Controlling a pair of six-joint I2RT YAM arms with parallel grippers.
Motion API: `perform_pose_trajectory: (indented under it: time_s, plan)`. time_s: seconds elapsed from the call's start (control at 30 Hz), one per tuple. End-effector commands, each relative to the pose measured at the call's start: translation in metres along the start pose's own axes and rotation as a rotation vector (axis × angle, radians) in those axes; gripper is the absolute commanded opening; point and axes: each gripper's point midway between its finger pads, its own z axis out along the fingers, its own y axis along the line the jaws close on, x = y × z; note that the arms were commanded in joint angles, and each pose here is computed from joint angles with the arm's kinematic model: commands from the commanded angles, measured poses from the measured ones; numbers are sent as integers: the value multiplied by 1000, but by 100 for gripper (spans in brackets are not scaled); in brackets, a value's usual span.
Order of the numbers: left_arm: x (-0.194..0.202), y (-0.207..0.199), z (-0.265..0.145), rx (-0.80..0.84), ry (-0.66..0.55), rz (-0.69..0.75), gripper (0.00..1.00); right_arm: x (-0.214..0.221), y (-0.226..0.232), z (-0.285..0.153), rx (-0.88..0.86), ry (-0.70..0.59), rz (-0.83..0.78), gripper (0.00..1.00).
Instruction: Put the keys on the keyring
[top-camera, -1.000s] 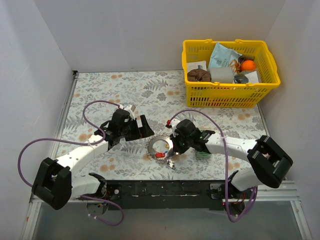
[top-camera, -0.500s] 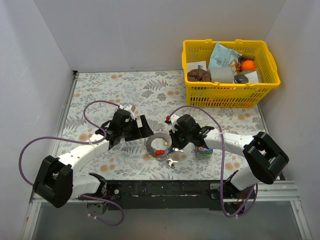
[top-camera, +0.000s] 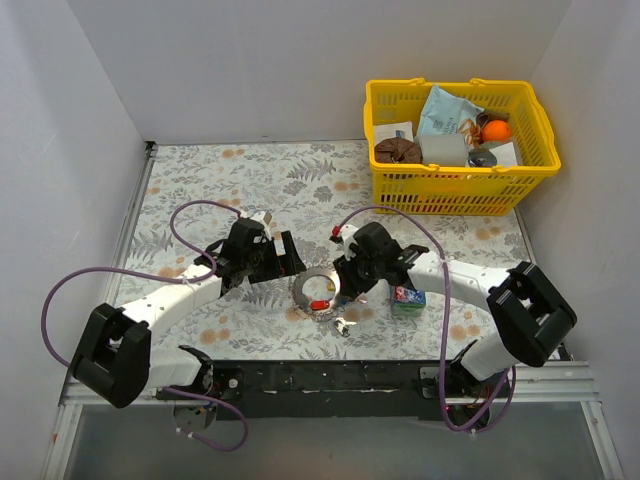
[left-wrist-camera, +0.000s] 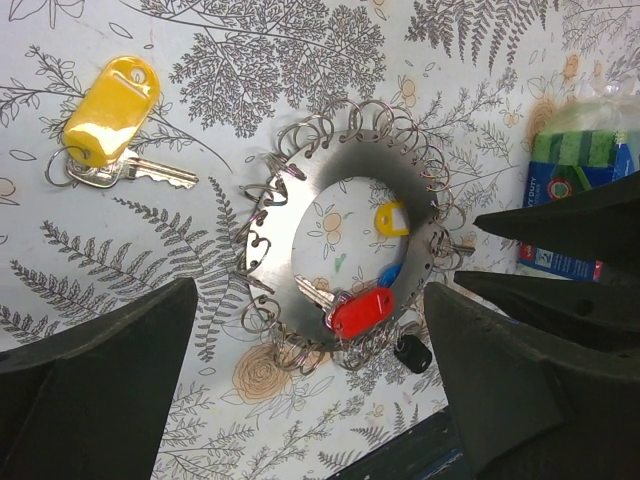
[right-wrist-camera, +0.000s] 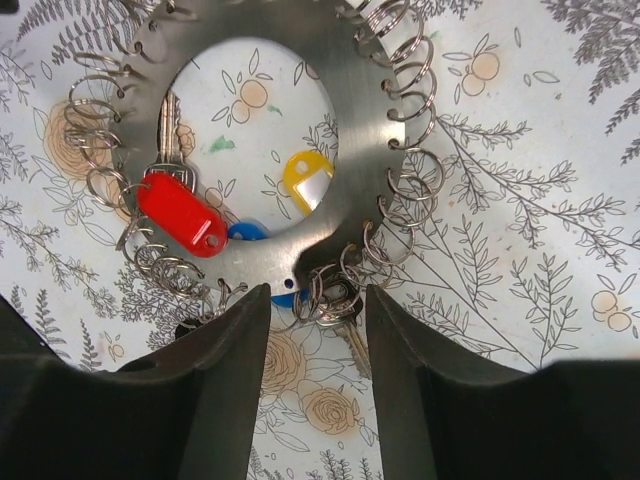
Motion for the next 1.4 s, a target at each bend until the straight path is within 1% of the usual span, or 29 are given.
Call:
perform_pose_trajectory:
  time_s: [0.0,0.1,0.23,0.3,0.37,0.43,0.5,0.63,0.9,1.0,1.13,1.27,1.37]
  plan:
    - [-10,-4,-4,-3,-31,19,98,-26,4,-15,-20,-54,11,52]
    - [-7,-3,-4,-3,-26,19,98,-28,4,-20,-35,-52,43,52]
    - [-7,-2,-3,-7,-25,17,98,-21,4,-21,-36,14,87,52]
    - [-8,-3,-3,-7,-25,16,98,-16,6,-22,-44,50,106,50]
    - [-7,-1,-2,-10,-24,15,98,-12,10,-21,-73,69,125,46]
    - [-6,1,-1,-18,-24,16,98,-4,13,-17,-91,95,139,45]
    - [-5,1,-1,-18,-20,15,98,2,15,-16,-105,123,158,42]
    - [-4,3,0,-22,-19,12,98,14,15,-9,-109,156,187,41]
    - [-4,1,0,-15,-18,11,98,15,13,-2,-105,159,195,36]
    - [-3,1,0,-16,-14,9,98,14,12,0,-98,160,203,33]
    - [-3,0,-1,-13,-16,9,98,15,10,4,-92,171,211,32]
    - [-4,0,-2,-9,-21,9,98,14,8,6,-84,166,215,28]
    - [-4,0,-2,-11,-20,8,98,11,10,5,-93,158,218,27]
